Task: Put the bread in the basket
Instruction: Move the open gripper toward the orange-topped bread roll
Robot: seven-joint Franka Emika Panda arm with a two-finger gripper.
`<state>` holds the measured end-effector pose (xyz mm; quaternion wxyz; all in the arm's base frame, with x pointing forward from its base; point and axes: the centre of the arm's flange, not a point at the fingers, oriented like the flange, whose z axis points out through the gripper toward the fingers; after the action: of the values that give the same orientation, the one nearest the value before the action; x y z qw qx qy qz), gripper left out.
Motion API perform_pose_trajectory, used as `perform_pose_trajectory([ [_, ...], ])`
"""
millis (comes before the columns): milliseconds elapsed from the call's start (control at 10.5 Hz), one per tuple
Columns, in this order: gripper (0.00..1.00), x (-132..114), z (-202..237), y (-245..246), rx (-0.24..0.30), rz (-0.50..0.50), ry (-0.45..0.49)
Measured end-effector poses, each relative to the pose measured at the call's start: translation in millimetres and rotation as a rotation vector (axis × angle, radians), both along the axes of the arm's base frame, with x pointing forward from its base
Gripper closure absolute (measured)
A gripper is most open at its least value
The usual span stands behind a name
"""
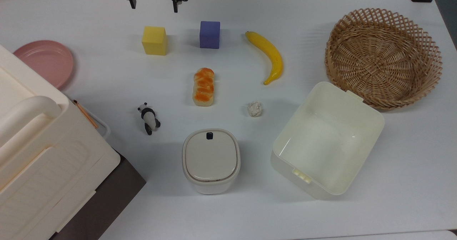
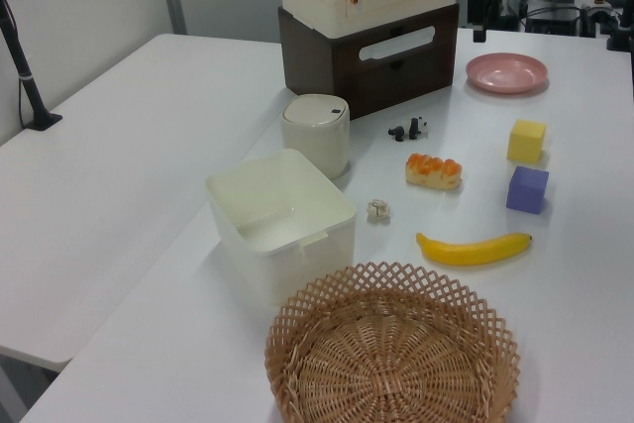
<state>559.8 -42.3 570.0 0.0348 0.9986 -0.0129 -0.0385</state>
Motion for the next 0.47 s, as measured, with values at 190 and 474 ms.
perform_pose_trajectory([
  [190, 0.0, 1.1, -3.0, 0.1, 0.0, 0.0, 0.005],
  [474, 0.0, 1.9, -5.0, 0.2, 0.0, 0.0, 0.009],
])
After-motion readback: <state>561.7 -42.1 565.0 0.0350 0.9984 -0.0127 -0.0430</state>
